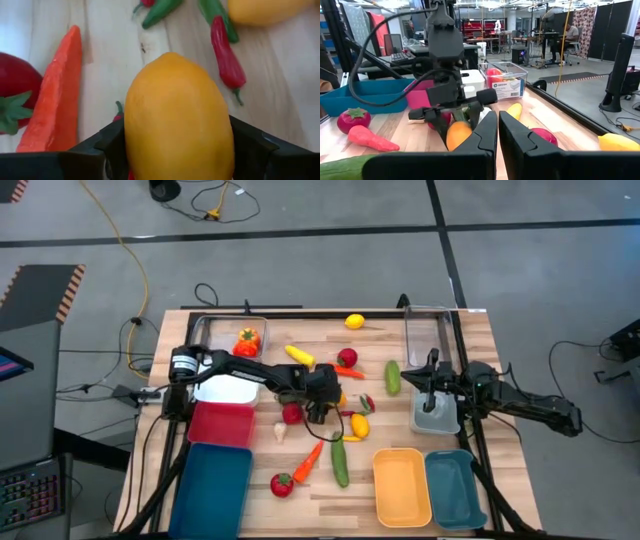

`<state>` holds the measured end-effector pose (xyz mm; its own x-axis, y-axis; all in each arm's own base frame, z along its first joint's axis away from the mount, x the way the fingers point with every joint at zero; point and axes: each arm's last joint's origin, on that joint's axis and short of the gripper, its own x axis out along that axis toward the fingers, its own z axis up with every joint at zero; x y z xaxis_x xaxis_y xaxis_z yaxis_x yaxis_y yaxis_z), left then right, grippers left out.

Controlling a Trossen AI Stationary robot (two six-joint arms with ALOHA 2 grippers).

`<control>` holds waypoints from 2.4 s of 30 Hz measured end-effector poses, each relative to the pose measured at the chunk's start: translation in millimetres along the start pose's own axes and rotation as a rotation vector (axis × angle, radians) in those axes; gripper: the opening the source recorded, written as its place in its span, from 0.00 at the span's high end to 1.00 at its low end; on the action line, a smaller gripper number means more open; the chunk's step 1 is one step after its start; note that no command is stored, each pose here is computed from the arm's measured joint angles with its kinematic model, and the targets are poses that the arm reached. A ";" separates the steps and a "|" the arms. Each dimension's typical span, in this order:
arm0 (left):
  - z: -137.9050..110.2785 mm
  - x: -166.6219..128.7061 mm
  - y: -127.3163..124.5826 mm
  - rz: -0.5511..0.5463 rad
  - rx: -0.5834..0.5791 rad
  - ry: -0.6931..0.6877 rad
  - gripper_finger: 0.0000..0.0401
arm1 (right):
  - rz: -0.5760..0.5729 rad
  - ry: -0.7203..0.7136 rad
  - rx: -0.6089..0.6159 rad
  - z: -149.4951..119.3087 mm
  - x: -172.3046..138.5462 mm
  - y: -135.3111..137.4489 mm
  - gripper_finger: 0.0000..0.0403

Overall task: Sort produce into baskets
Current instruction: Put the center yellow lemon into the white bin, then put the bottom yellow lemon into the white bin

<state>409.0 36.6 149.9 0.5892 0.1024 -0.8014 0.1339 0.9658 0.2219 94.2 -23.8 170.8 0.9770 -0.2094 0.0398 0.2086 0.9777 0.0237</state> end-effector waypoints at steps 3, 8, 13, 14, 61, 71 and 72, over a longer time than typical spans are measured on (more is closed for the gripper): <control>17.2 -11.4 6.0 -0.007 -0.009 0.016 0.40 | 0.000 -0.002 0.000 0.2 0.0 0.0 0.88; 44.6 -41.3 16.0 -0.040 0.003 0.113 0.38 | 0.000 -0.002 0.000 0.2 0.0 0.0 0.88; 60.6 -79.0 23.0 -0.084 0.004 0.253 0.38 | 0.000 -0.003 0.000 0.3 0.0 0.0 0.88; 60.9 -84.9 23.4 -0.093 -0.002 0.286 0.38 | 0.000 -0.003 0.000 0.3 0.0 0.0 0.88; -108.1 -198.1 -16.8 0.152 -0.373 0.877 0.16 | 0.007 -0.118 0.047 11.8 -0.8 0.4 0.88; -102.5 -190.4 -15.1 0.140 -0.328 0.782 0.15 | 0.012 -0.203 0.043 38.6 -6.8 1.4 0.74; -101.5 -189.4 -14.8 0.139 -0.323 0.768 0.15 | 0.013 -0.211 0.042 41.3 -7.5 1.5 0.70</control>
<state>214.5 27.0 242.0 -0.1380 0.2456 -0.9595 -0.2029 0.9412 0.2701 85.4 -21.3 211.8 0.9476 -0.2001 0.2490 0.1902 0.9797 0.0636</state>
